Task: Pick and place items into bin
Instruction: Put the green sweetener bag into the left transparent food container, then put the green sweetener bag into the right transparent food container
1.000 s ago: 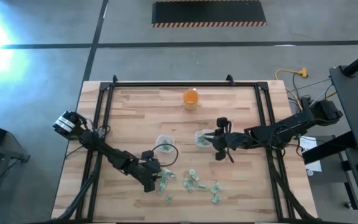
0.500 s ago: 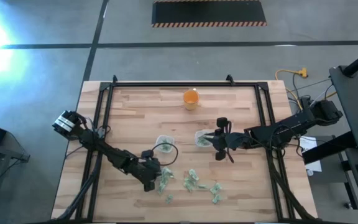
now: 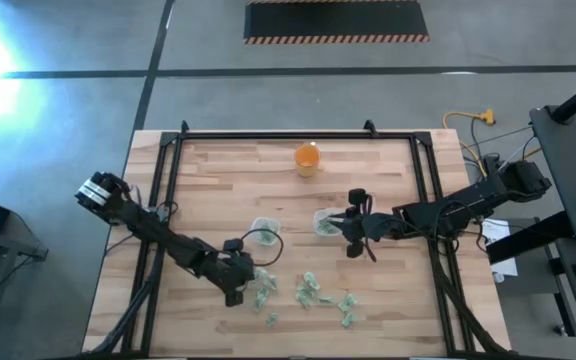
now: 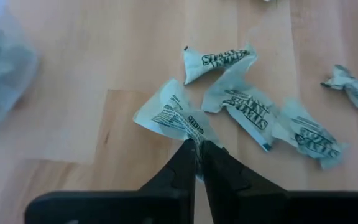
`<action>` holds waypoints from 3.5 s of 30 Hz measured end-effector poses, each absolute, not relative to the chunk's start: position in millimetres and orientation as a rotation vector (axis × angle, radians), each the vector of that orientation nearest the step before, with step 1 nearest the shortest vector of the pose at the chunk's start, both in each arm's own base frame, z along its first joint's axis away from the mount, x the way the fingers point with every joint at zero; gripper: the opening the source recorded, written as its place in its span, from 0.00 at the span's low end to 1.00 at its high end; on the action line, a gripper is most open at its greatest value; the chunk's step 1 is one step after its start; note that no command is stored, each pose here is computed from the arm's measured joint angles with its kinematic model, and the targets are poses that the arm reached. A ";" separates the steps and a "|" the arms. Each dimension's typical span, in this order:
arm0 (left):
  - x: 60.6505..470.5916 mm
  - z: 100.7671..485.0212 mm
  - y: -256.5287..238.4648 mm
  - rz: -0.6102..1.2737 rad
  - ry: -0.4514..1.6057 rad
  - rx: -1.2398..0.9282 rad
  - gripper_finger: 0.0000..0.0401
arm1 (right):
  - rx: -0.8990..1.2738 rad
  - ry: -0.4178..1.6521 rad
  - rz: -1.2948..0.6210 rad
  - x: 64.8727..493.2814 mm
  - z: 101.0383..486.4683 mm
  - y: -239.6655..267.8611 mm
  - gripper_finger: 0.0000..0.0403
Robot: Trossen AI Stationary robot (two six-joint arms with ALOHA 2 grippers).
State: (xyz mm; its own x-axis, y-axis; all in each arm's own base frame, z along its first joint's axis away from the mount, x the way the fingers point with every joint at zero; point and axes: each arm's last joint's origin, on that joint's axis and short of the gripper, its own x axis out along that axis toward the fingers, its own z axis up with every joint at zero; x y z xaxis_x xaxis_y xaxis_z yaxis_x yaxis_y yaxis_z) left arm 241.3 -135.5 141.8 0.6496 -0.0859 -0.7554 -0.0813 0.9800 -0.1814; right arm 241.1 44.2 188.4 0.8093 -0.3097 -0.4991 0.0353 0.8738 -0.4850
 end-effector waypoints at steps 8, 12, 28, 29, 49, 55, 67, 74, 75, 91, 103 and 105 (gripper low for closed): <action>226.1 172.4 -124.1 0.056 0.818 -0.179 0.02 | -0.479 0.605 -0.192 241.1 188.4 44.2 0.14; 221.2 189.9 -117.6 0.086 0.725 -0.096 0.02 | -0.479 0.605 -0.192 241.0 188.3 44.2 0.14; 226.6 208.3 -84.3 0.377 0.570 0.264 0.02 | -0.479 0.604 -0.192 241.1 188.4 44.2 0.14; 228.4 206.3 -82.2 0.388 0.579 0.266 0.02 | -0.479 0.605 -0.192 241.0 188.3 44.2 0.14; 261.6 175.1 -76.3 0.350 0.666 0.354 0.02 | -0.478 0.603 -0.193 241.2 188.4 44.3 0.14; 262.3 173.7 -74.6 0.356 0.675 0.356 0.02 | -0.479 0.604 -0.192 241.1 188.3 44.2 0.14; 261.4 174.7 -74.3 0.356 0.677 0.357 0.21 | -0.479 0.605 -0.192 241.1 188.2 44.2 0.14; 264.3 186.3 -75.4 0.348 0.645 0.364 0.27 | -0.453 0.602 -0.148 241.3 187.9 45.6 0.14; 264.5 188.7 -75.5 0.347 0.639 0.367 0.27 | -0.439 0.600 -0.116 241.5 187.7 46.5 0.14; 264.9 201.9 -75.8 0.334 0.606 0.389 0.27 | -0.185 0.417 0.415 256.9 183.6 84.5 0.17; 264.8 201.8 -75.9 0.334 0.605 0.387 0.27 | -0.070 0.515 0.419 276.6 147.8 101.6 0.32; 264.7 201.7 -75.9 0.334 0.606 0.387 0.27 | -0.082 0.522 0.440 282.3 143.8 109.4 0.33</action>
